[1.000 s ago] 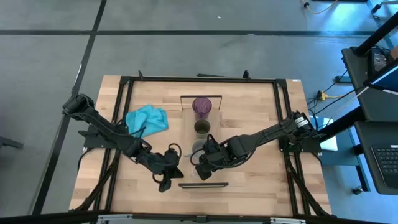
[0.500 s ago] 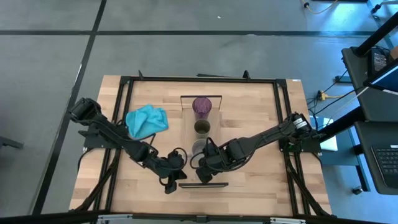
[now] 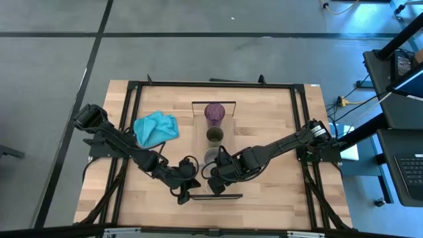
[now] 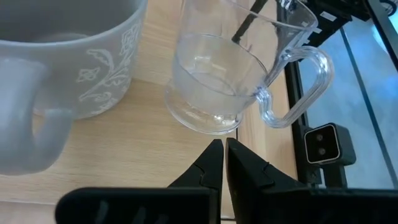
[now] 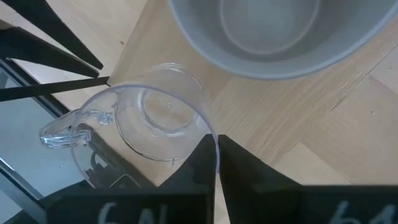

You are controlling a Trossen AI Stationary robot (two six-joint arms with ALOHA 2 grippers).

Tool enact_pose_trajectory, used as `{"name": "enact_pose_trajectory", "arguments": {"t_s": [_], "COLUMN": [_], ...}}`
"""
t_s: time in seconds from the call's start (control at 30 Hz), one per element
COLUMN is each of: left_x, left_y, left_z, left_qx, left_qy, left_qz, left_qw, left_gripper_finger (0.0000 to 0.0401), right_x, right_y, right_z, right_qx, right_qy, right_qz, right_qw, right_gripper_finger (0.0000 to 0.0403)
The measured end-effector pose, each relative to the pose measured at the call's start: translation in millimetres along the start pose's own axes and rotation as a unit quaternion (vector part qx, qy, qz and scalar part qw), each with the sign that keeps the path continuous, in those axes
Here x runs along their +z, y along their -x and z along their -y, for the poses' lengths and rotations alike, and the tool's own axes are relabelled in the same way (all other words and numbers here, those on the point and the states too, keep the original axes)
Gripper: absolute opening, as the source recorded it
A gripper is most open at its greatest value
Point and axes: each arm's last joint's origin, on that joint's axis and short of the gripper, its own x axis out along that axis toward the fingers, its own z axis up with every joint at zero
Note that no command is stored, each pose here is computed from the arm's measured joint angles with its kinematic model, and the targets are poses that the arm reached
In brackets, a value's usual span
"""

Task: Stack small to large cups/mugs on shelf
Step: Put the transparent mug on the shelf

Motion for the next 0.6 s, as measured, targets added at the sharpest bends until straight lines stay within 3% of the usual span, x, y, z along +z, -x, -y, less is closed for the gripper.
{"name": "enact_pose_trajectory", "arguments": {"t_s": [0.6], "left_x": [0.7], "left_y": [-0.3], "left_z": [-1.3], "left_qx": [0.011], "left_qy": [-0.014], "left_qz": [0.007], "left_qw": [1.0], "left_gripper_finger": [0.0014], "right_x": [0.8], "right_y": [0.1], "right_z": [-3.0], "right_qx": [0.016], "right_qy": [0.0], "right_qz": [0.004], "right_qw": [1.0], "right_gripper_finger": [0.0035]}}
